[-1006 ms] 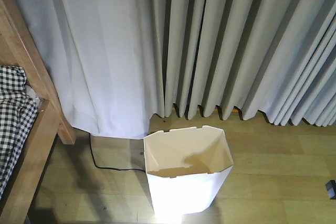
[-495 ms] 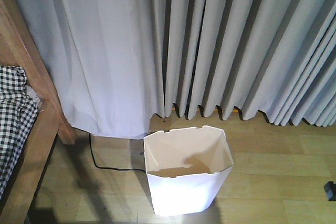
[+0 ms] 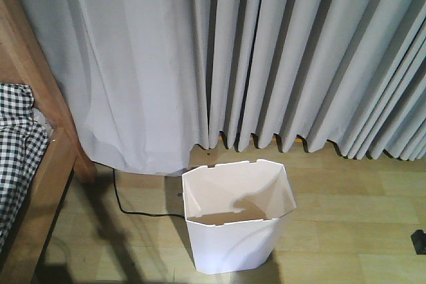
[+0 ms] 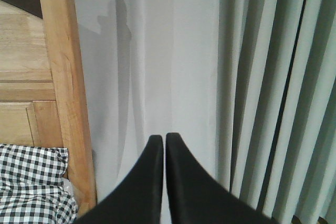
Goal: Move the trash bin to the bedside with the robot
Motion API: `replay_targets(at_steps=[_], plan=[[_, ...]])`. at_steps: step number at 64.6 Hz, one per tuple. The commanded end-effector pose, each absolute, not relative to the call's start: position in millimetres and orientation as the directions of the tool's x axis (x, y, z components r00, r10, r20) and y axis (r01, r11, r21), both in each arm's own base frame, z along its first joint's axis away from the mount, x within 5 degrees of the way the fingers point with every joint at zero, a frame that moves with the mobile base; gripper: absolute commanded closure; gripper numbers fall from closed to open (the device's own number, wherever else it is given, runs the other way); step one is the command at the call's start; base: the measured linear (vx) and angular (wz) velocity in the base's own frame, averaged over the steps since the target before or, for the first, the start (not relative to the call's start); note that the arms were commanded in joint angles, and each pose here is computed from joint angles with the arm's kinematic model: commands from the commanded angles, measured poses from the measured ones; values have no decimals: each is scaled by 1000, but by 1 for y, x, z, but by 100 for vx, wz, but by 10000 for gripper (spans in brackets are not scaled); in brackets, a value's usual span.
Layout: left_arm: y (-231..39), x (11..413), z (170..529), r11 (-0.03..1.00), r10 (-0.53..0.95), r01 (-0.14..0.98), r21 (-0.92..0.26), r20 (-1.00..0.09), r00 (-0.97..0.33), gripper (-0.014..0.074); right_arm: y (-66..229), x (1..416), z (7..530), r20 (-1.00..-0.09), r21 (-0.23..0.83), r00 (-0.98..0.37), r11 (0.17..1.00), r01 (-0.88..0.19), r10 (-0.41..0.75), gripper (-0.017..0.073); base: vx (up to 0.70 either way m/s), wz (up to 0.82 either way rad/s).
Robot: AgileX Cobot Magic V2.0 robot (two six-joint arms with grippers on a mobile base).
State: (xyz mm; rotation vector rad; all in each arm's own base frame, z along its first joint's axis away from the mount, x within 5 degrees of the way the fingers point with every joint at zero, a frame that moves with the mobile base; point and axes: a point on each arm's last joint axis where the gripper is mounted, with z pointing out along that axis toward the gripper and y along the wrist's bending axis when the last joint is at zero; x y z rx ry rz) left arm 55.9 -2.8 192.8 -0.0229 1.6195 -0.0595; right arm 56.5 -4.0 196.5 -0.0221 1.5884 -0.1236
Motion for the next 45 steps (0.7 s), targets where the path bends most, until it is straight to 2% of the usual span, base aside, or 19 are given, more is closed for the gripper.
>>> replay_targets(at_steps=[1,45], plan=[[-1,56,193,998,-64,7,-64,-998,11,600,-3,56,197,-994,-96,44,993,63,-99,562,0,0],[-1,56,193,998,-64,7,-64,-998,11,600,-3,56,197,-994,-96,44,993,63,-99,562,0,0]])
